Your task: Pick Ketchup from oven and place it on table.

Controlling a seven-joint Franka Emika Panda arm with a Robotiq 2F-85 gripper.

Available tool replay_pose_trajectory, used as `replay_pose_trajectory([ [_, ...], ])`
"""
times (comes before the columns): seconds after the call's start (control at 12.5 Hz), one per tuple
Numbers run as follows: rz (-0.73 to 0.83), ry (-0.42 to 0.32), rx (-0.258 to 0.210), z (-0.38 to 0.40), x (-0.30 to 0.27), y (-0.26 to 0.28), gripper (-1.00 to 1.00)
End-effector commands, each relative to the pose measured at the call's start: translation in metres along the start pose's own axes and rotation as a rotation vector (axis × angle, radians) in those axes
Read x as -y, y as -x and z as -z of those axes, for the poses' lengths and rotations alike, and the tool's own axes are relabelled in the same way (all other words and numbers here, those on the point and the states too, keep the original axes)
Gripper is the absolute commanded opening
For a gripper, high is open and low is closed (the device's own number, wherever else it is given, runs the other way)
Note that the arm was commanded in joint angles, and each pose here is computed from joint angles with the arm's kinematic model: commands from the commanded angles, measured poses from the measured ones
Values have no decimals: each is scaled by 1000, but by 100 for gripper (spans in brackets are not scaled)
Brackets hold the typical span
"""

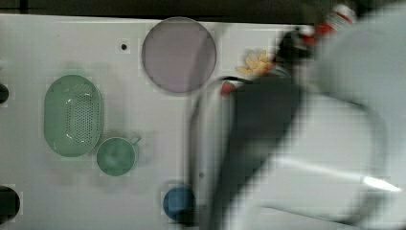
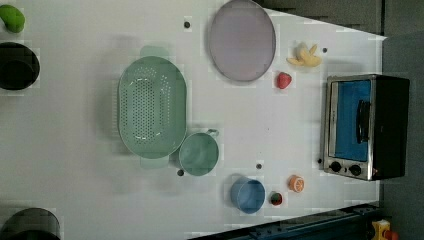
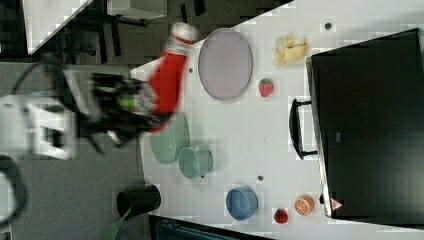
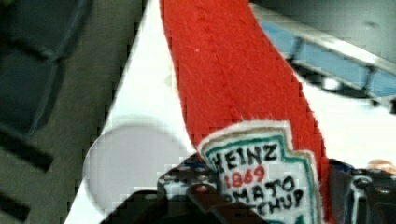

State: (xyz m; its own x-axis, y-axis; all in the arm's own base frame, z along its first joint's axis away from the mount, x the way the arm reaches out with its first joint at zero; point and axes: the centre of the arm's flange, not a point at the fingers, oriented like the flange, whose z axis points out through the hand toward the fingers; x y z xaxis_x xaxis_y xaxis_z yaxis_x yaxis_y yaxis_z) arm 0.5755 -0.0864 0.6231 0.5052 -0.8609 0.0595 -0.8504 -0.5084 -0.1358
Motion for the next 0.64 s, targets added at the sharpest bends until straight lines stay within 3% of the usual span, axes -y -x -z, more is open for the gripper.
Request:
replay_pose_trajectory([
  [0.08,65,171,132,-98,24,54,24],
  [0.24,72,205,139,-142,14,62,24],
  [0.4,82,200,104,-177,5,64,24],
  [0.64,81,259,141,-270,-38,88,24],
])
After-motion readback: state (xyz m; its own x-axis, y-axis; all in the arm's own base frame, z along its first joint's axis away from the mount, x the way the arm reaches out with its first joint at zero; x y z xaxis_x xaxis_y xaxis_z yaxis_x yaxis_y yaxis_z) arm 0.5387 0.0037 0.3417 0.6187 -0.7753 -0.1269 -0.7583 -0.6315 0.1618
